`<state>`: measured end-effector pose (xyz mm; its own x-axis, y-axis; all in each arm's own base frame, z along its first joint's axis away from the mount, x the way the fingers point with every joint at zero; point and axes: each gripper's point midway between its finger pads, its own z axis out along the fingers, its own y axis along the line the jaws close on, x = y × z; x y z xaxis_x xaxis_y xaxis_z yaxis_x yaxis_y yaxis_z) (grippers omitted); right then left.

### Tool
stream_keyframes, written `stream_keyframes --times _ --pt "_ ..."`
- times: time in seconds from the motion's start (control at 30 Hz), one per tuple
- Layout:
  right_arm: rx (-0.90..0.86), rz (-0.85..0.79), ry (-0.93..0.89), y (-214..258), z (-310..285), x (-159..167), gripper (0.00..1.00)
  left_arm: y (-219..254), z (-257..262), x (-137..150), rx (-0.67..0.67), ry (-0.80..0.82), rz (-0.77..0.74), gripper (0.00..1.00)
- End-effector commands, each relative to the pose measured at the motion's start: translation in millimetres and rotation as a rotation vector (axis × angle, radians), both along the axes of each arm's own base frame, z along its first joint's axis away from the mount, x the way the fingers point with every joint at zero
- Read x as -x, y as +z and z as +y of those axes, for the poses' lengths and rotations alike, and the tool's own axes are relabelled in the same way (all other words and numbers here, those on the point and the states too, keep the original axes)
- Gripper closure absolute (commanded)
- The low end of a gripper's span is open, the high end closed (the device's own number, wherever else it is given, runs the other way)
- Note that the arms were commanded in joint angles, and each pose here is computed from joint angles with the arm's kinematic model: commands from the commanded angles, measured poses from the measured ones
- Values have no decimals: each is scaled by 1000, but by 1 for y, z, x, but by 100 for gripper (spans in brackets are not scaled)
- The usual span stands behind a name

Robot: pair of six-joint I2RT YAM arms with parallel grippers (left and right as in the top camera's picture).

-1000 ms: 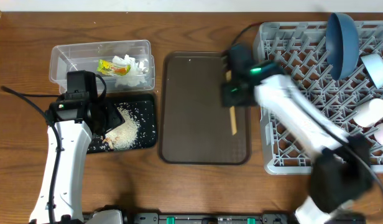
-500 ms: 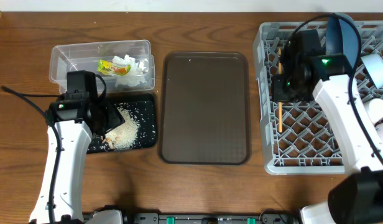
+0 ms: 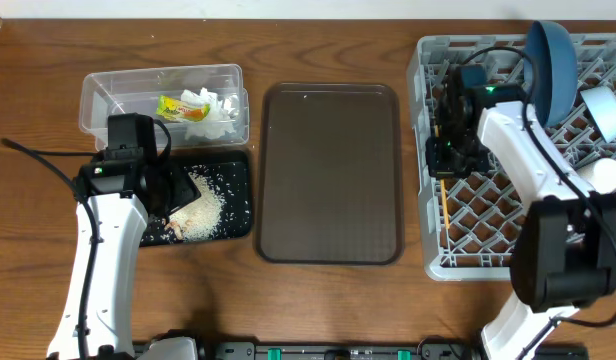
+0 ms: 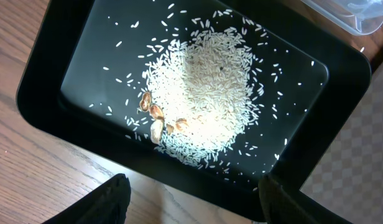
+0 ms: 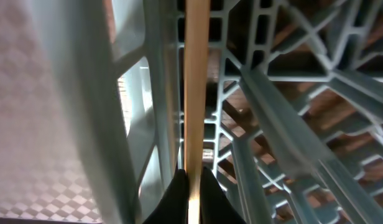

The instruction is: Sort waste into correct bins and load items into the dishwasher rack

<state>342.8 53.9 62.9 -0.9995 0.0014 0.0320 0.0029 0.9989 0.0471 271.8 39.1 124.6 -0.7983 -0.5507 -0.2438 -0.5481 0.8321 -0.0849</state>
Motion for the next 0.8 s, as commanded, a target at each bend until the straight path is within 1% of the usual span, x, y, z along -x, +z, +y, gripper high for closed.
stream_keyframes --times 0.0,0.2,0.33,0.43,0.5,0.57,0.63,0.7,0.73,0.77 --pt "-12 23 22 -7 5 3 90 0 1 4 -1 17 0 30" --pt "-15 24 22 -7 5 3 80 0 1 4 -1 17 0 30" --pt "-29 9 22 3 7 4 78 0 1 4 0 17 0 30" --pt "-38 -67 25 23 8 -2 75 0 -5 0 26 2 -14 30" --pt "-49 -157 21 44 7 -12 72 3 -18 -8 73 -57 -50 30" --pt "-59 -242 19 62 7 -20 59 6 -30 -17 102 -105 -86 30" --pt "-78 -332 21 82 10 -30 42 9 -42 -26 101 -155 -125 30" --pt "-115 -406 28 97 16 -39 16 13 -58 -35 93 -231 -163 30" --pt "-132 -440 33 103 19 -44 10 15 -68 -39 88 -281 -181 30" --pt "-143 -462 39 106 21 -48 7 16 -78 -41 82 -330 -194 30"
